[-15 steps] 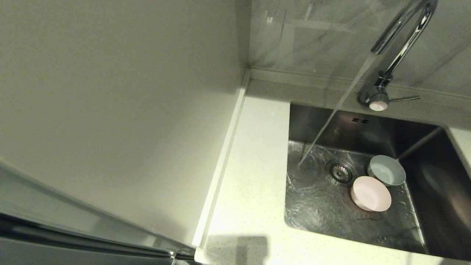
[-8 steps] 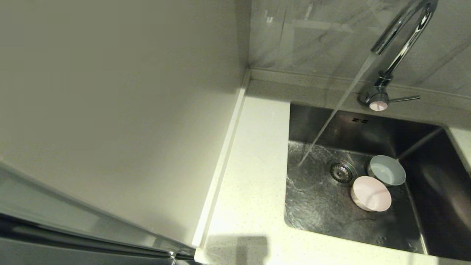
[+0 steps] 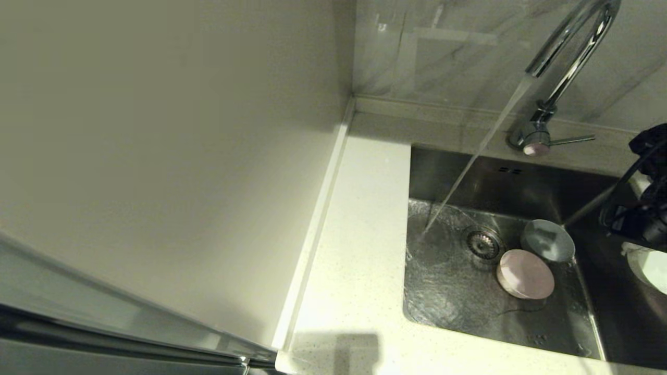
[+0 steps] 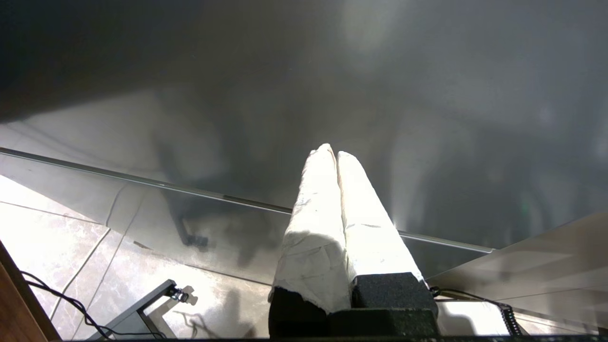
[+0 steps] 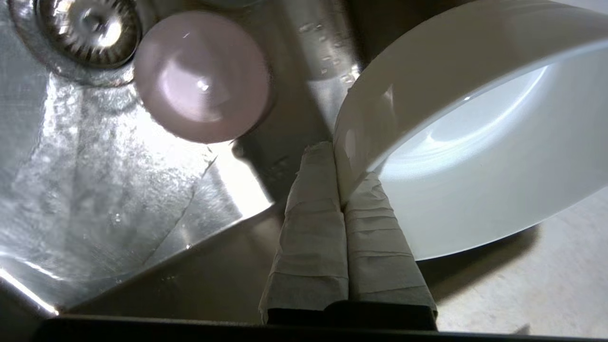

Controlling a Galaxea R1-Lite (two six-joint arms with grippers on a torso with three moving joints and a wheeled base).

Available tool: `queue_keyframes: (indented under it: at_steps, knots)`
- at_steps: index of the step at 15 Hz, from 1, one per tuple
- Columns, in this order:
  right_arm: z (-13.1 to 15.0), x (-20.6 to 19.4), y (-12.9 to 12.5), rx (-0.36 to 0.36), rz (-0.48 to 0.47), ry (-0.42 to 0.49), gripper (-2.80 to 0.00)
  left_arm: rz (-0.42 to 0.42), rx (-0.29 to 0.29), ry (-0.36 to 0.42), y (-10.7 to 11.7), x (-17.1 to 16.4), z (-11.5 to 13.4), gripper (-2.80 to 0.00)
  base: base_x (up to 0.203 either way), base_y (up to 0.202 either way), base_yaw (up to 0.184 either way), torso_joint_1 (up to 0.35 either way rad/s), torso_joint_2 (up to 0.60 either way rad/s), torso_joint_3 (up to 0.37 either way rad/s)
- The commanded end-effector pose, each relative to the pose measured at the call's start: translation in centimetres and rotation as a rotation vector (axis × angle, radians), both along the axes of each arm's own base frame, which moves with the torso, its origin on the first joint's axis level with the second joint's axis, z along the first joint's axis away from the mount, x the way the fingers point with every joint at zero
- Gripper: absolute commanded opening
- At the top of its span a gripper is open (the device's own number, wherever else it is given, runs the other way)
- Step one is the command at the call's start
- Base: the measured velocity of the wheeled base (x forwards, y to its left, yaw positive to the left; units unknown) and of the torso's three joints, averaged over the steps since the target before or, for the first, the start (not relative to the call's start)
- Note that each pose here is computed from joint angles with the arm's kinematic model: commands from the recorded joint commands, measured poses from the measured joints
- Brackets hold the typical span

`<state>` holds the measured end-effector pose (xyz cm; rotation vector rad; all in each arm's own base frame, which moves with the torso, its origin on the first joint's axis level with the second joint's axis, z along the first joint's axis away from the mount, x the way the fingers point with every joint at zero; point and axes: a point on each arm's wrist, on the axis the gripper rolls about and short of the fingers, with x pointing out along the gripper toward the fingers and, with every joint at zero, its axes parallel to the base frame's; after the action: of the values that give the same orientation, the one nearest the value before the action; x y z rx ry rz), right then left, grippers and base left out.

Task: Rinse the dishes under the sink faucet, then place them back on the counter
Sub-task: Put a bowl into the sink

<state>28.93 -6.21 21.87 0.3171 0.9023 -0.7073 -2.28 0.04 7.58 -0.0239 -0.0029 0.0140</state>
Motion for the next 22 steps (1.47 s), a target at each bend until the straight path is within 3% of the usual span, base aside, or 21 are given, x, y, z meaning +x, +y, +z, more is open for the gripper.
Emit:
queue_keyframes:
  at_steps: [1,10,16,22]
  knots:
    - [-1.4,1.6,0.8,0.007,0.036,0.047,-2.8,0.001,-0.001,-0.003,0.0,0.0,0.0,-2.8,0.0,0.0,0.0,0.0,0.0,0.0]
    - [-7.5,6.1,1.7,0.053,0.082,0.204,-2.8,0.001,0.0,-0.003,0.0,0.0,0.0,-2.8,0.0,0.0,0.0,0.0,0.0,0.0]
    - [-10.9,9.8,1.3,0.066,0.074,0.236,-2.8,0.0,0.0,-0.003,0.0,0.0,0.0,-2.8,0.0,0.0,0.0,0.0,0.0,0.0]
    - [-11.9,11.3,1.0,0.073,0.051,0.217,-2.8,0.001,0.0,-0.003,0.0,0.0,0.0,-2.8,0.0,0.0,0.0,0.0,0.0,0.0]
